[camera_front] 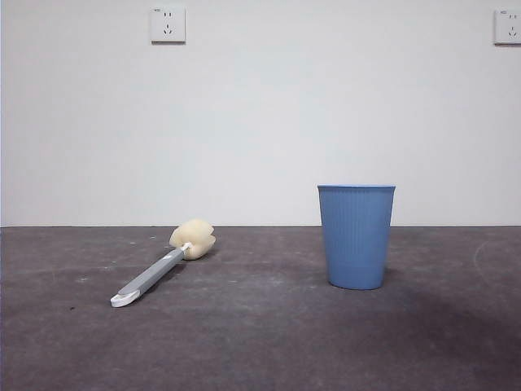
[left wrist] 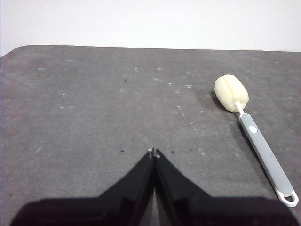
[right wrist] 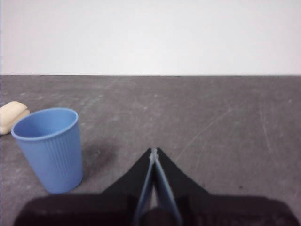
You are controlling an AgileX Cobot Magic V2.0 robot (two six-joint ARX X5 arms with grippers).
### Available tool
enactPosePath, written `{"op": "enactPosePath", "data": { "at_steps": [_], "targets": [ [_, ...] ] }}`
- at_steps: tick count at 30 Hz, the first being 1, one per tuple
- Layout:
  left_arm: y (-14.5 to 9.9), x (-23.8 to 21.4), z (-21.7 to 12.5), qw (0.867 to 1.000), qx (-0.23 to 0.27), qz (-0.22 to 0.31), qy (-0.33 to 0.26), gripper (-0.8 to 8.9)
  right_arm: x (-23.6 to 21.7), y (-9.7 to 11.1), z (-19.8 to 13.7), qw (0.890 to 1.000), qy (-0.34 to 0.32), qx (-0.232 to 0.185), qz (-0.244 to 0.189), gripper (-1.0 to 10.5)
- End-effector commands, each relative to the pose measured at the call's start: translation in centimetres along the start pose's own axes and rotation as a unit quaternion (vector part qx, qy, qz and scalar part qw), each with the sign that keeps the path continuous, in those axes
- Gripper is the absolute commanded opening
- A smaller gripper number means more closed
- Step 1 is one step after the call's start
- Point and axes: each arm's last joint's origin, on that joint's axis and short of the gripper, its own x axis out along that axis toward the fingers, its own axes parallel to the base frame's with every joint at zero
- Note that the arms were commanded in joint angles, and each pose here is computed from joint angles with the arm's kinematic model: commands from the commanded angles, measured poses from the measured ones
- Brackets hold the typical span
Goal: Pick up the cup brush,pick up the cup,insert the brush into the cup,clean the cup,put the cup brush back,put the cup back to the fixed position on the table
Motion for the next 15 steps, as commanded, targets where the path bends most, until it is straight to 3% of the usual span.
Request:
{"op": "enactPosePath", "data": {
  "at_steps": [1, 15],
  "targets": [
    [0.1, 0.1, -0.4, 1.0, -0.003, 0.003, 0.005, -0.03, 0.2, -0.1, -1.1, 1.0, 0.004, 0.022, -0.003, 0.0],
    [0.1, 0.1, -0.4, 1.0, -0.003, 0.003, 0.005, -0.03, 0.3, -0.1, -2.6, 0.996, 0.05, 0.076, -0.006, 0.0]
  ]
}}
